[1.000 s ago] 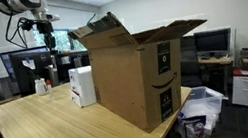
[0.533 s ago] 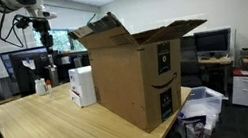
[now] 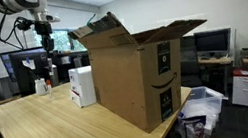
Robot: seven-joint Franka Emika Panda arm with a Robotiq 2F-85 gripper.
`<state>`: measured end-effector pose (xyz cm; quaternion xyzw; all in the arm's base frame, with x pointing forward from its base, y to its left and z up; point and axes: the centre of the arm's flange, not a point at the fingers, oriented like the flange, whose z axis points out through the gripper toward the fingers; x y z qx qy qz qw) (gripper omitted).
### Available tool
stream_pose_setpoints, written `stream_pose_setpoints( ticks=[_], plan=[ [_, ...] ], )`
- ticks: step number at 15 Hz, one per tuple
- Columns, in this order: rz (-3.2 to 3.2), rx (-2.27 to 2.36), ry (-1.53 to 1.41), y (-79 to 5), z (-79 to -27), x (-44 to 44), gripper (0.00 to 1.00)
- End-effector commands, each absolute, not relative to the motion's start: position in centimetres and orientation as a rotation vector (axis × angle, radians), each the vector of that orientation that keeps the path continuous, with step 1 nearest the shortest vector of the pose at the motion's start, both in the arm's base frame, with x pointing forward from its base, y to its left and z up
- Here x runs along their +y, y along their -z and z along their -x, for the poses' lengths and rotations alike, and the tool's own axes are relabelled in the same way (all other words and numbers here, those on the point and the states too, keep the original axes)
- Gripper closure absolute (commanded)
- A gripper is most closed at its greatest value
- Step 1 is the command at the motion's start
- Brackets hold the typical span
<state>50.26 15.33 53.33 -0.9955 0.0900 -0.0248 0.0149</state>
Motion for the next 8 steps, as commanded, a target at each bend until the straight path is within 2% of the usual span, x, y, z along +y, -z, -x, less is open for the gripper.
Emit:
stream_pose_setpoints(
  ticks=[1, 8],
  plan=[
    [3.055, 0.239, 0.069, -52.4, -48.8, 14.0, 0.93],
    [3.043, 0.221, 0.075, -51.9, -46.6, 15.4, 0.93]
  ],
)
